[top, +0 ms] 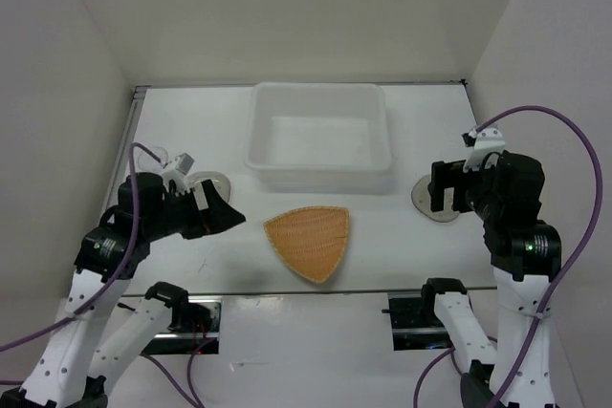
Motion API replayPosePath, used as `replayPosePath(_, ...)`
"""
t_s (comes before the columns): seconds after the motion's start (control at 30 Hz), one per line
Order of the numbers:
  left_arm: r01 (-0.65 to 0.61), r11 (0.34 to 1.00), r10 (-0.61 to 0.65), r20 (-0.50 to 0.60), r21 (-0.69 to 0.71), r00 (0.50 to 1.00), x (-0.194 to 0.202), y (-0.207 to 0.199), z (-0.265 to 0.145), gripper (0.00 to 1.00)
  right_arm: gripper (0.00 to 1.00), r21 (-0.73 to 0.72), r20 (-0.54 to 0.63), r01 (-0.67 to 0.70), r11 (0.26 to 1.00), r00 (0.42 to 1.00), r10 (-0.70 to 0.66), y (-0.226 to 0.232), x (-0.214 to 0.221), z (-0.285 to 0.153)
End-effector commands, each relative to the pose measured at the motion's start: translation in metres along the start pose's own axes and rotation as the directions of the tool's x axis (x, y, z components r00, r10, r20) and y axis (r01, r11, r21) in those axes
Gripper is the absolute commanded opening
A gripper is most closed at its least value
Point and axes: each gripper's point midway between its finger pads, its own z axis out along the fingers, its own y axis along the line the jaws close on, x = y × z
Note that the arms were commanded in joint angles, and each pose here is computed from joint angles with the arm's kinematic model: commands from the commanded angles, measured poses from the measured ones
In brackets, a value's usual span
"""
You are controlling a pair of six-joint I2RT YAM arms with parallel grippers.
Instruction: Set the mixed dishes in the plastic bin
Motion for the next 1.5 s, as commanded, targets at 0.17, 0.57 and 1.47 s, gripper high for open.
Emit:
replayPosePath(0.17, 0.177, 0.982, -0.14, -0.389, 0.062, 0.91, 0.092, 0.009, 0.038, 1.0, 1.0, -0.297, 0.088, 0.17, 0.94, 0.985, -0.15, 0.048, -0.009, 0.006)
replayPosePath(0.57, 0.442, 0.895, -0.388, -0.385, 0.059, 0.837, 0.149, 0.035, 0.047, 1.0, 1.0, -0.291, 0.145, 0.207, 0.934, 0.975, -0.171, 0.05, -0.012, -0.007)
replayPosePath(1.47, 0.359, 0.9, -0.411, -0.208, -0.246, 0.887, 0.107, 0.051, 0.14, 1.0, 1.0, -0.295, 0.175, 0.23, 0.927, 0.967, -0.184, 0.053, -0.014, -0.014)
